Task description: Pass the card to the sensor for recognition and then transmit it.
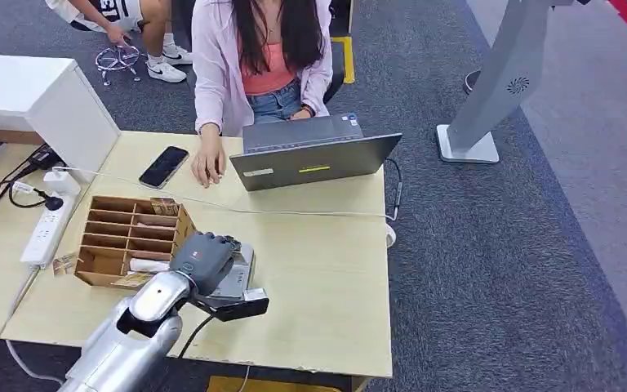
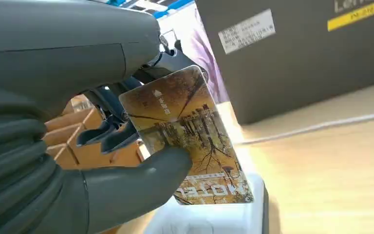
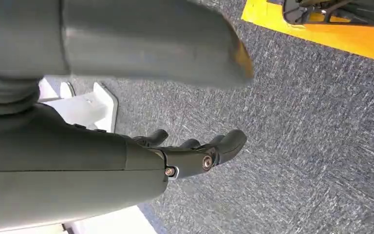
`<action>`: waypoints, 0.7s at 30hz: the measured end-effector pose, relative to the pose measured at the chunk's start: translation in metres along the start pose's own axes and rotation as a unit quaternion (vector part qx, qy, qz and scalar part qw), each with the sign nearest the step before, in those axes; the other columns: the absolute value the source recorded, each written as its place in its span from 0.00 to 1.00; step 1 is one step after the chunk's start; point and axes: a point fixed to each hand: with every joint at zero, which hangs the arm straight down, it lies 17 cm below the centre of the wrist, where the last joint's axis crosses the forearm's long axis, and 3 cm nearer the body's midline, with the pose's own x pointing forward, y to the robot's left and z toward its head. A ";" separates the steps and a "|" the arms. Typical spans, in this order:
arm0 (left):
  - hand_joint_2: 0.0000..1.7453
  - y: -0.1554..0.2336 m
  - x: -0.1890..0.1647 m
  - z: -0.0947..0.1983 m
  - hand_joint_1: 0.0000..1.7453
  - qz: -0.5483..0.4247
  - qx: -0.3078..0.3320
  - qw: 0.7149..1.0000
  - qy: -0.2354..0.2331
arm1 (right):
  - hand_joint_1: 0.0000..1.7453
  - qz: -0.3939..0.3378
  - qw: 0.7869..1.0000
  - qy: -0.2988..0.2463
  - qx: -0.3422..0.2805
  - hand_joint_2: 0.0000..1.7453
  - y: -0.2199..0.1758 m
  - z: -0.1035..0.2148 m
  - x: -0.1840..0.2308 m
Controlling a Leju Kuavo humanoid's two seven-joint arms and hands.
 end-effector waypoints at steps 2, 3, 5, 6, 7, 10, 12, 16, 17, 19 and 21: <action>1.00 -0.007 0.001 0.001 1.00 0.007 -0.012 1.000 -0.001 | 0.00 0.001 1.000 0.000 0.000 1.00 0.000 0.000 0.000; 1.00 -0.011 0.001 0.002 1.00 0.010 -0.019 1.000 -0.002 | 0.00 0.001 1.000 0.000 0.000 1.00 0.000 0.000 0.000; 1.00 -0.012 0.000 0.002 1.00 0.013 -0.024 1.000 -0.002 | 0.00 0.001 1.000 0.000 0.000 1.00 0.000 0.000 0.000; 1.00 -0.013 0.000 0.002 1.00 0.012 -0.025 1.000 -0.002 | 0.00 0.001 1.000 0.000 0.000 1.00 0.000 0.000 0.000; 1.00 -0.013 -0.001 0.002 1.00 0.011 -0.026 1.000 -0.002 | 0.00 0.001 1.000 0.000 0.000 1.00 0.000 0.000 0.000; 1.00 -0.014 -0.001 0.002 1.00 0.010 -0.027 1.000 -0.003 | 0.00 0.001 1.000 0.000 0.000 1.00 0.000 0.000 0.000; 1.00 -0.014 -0.003 0.002 1.00 0.009 -0.028 1.000 -0.002 | 0.00 0.001 1.000 0.000 0.000 1.00 0.000 0.000 0.000; 1.00 -0.015 -0.004 0.002 1.00 0.009 -0.030 1.000 -0.001 | 0.00 0.001 1.000 0.000 0.000 1.00 0.000 0.000 0.000; 1.00 -0.016 -0.005 0.002 1.00 0.011 -0.033 0.999 0.000 | 0.00 0.001 1.000 0.000 0.000 1.00 0.000 0.000 0.000; 1.00 -0.017 -0.006 0.002 1.00 0.016 -0.037 0.999 0.002 | 0.00 0.001 1.000 0.000 0.000 1.00 0.000 0.000 0.000; 1.00 -0.012 -0.011 0.001 1.00 0.017 -0.026 0.999 0.016 | 0.00 0.002 1.000 0.001 0.000 1.00 0.000 0.000 -0.001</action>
